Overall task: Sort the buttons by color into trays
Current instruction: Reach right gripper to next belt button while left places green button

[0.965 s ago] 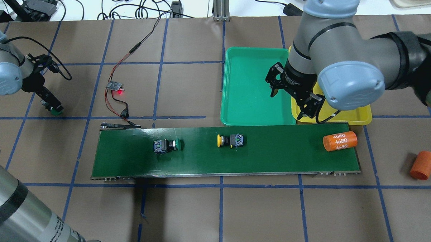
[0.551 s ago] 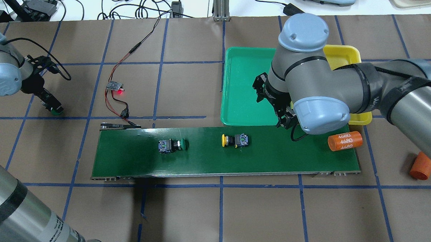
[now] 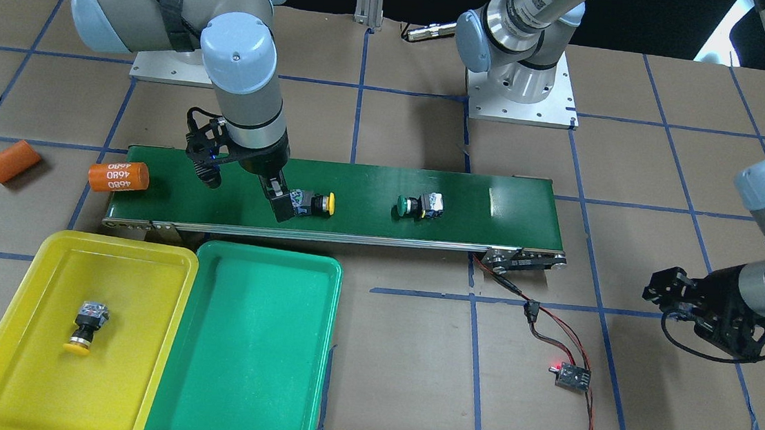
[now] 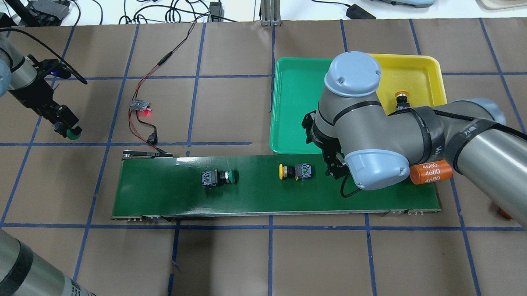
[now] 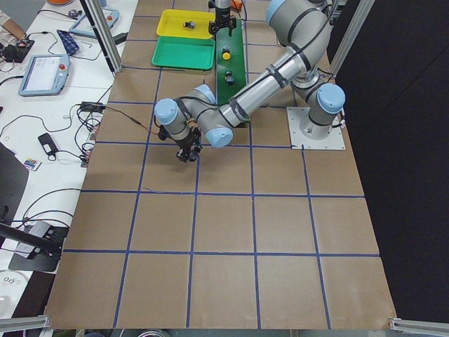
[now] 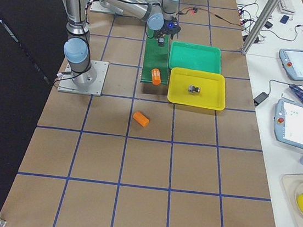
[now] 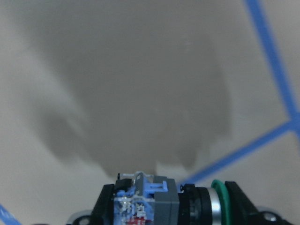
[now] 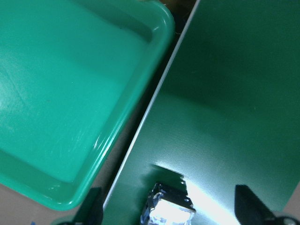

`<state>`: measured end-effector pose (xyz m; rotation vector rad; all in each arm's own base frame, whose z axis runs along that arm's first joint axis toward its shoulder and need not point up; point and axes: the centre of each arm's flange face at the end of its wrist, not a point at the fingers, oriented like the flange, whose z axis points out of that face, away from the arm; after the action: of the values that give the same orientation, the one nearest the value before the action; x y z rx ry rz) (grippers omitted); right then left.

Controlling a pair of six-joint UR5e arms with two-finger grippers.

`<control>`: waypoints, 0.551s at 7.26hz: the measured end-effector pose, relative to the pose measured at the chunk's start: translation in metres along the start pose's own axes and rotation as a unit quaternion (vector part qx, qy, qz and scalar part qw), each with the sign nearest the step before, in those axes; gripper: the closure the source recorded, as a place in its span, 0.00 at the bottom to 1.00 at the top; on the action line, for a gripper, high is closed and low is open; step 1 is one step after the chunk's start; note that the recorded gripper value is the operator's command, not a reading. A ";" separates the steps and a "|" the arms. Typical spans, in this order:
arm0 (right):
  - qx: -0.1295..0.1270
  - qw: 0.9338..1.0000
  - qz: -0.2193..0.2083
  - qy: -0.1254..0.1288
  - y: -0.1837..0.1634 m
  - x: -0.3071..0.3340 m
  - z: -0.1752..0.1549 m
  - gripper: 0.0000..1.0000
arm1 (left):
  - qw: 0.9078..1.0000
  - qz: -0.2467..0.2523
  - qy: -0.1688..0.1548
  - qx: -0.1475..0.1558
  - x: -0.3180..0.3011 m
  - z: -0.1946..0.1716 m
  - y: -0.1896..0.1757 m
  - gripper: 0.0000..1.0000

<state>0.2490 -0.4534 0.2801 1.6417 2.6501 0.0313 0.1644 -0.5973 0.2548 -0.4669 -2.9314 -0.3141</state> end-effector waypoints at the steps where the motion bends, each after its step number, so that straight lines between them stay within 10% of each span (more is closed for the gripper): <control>1: -0.001 1.000 0.005 0.007 0.002 0.003 0.006 0.00 | 0.997 -0.072 0.009 -0.010 0.060 -0.023 -0.004 1.00; 4: -0.007 0.999 0.013 0.031 0.003 0.010 0.031 0.00 | 0.976 -0.214 -0.011 -0.040 0.228 -0.005 0.014 1.00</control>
<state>0.2479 -0.4428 0.2495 1.6984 2.6673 0.1015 -0.0448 -0.5196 0.3043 0.1644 -3.0247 -0.4804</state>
